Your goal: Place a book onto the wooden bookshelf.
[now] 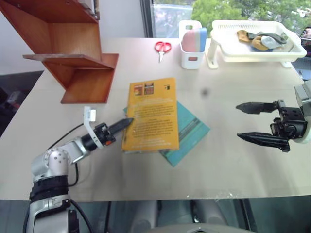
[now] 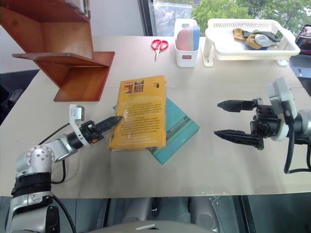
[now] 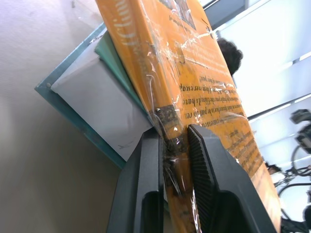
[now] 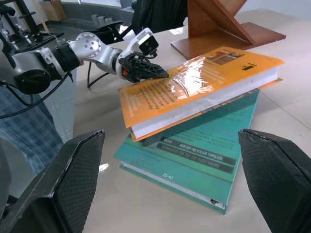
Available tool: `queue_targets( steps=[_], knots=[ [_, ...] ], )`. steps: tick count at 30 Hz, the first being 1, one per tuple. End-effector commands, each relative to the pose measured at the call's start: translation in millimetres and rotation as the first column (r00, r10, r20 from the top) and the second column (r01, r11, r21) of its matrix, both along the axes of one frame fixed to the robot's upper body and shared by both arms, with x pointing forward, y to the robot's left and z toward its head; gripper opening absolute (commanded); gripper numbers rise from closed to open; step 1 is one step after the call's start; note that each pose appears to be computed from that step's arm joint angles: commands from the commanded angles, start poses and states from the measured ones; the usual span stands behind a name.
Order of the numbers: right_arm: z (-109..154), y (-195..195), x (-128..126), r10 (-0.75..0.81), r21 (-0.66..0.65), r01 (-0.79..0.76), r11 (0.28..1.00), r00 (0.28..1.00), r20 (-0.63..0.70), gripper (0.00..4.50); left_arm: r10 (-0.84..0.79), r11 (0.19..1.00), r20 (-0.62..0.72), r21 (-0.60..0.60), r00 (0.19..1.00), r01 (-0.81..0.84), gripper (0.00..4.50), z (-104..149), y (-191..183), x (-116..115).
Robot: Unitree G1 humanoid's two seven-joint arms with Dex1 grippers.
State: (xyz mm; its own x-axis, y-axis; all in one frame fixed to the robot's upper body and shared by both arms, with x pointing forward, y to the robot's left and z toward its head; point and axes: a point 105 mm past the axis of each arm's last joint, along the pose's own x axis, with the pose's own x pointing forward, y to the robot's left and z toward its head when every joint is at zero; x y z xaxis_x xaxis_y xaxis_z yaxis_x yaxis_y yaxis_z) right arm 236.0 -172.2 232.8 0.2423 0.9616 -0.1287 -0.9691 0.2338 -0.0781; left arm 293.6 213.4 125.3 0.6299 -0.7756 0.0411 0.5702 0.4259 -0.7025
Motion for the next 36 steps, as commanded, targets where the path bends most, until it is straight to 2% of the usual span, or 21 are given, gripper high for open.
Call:
queue_targets(
  steps=[1, 6, 9, 10, 12, 13, 17, 22, 25, 30, 32, 36],
  knots=[
    [8, 1, 6, 0.008, -0.011, -0.007, 1.000, 0.999, 0.052, 4.50, 0.005, 1.000, 0.062, 0.019, 0.998, -0.006, 0.28, 18, -2, -18],
    [7, 5, 12, 0.030, -0.015, -0.029, 0.999, 0.998, 0.059, 4.50, 0.078, 0.997, 0.044, -0.016, 0.996, -0.077, 0.28, 17, -3, -20],
    [5, 7, 15, 0.051, -0.024, -0.049, 0.998, 0.997, 0.063, 4.50, 0.166, 0.985, 0.031, 0.051, 0.986, -0.167, 0.28, 1, 0, -8],
    [5, 8, 16, 0.054, -0.024, -0.052, 0.998, 0.996, 0.065, 4.50, 0.190, 0.980, 0.022, 0.061, 0.982, -0.191, 1.06, -3, 2, -4],
    [6, 8, 17, 0.057, -0.024, -0.055, 0.998, 0.996, 0.067, 4.50, 0.182, 0.982, 0.016, 0.052, 0.983, -0.183, 1.51, -5, 0, -3],
    [7, 7, 16, 0.058, -0.026, -0.056, 0.998, 0.996, 0.068, 4.50, 0.190, 0.981, 0.001, 0.047, 0.982, -0.190, 2.11, -7, 0, -1],
    [7, 4, 15, 0.051, -0.037, -0.048, 0.998, 0.996, 0.074, 4.50, 0.178, 0.984, -0.063, 0.034, 0.982, -0.176, 3.98, -14, -3, -3],
    [6, 3, 12, 0.039, -0.042, -0.036, 0.998, 0.996, 0.078, 4.50, 0.101, 0.995, -0.115, 0.010, 0.988, -0.101, 3.98, -19, -13, -16],
    [6, 2, 12, 0.029, -0.040, -0.026, 0.999, 0.996, 0.082, 4.50, 0.055, 0.998, -0.113, -0.028, 0.992, -0.058, 3.19, -15, -17, -23],
    [6, 2, 11, 0.023, -0.039, -0.020, 0.999, 0.996, 0.086, 4.50, 0.006, 0.998, -0.111, -0.055, 0.994, -0.012, 0.98, -9, -22, -32],
    [4, 2, 12, 0.023, -0.040, -0.020, 0.999, 0.996, 0.086, 4.50, -0.011, 0.998, -0.108, -0.070, 0.994, 0.003, 0.27, -6, -24, -36],
    [4, 2, 14, 0.020, -0.040, -0.016, 0.999, 0.996, 0.091, 4.50, -0.021, 0.997, -0.074, -0.072, 0.997, 0.016, 0.14, 0, -25, -39]
  ],
)
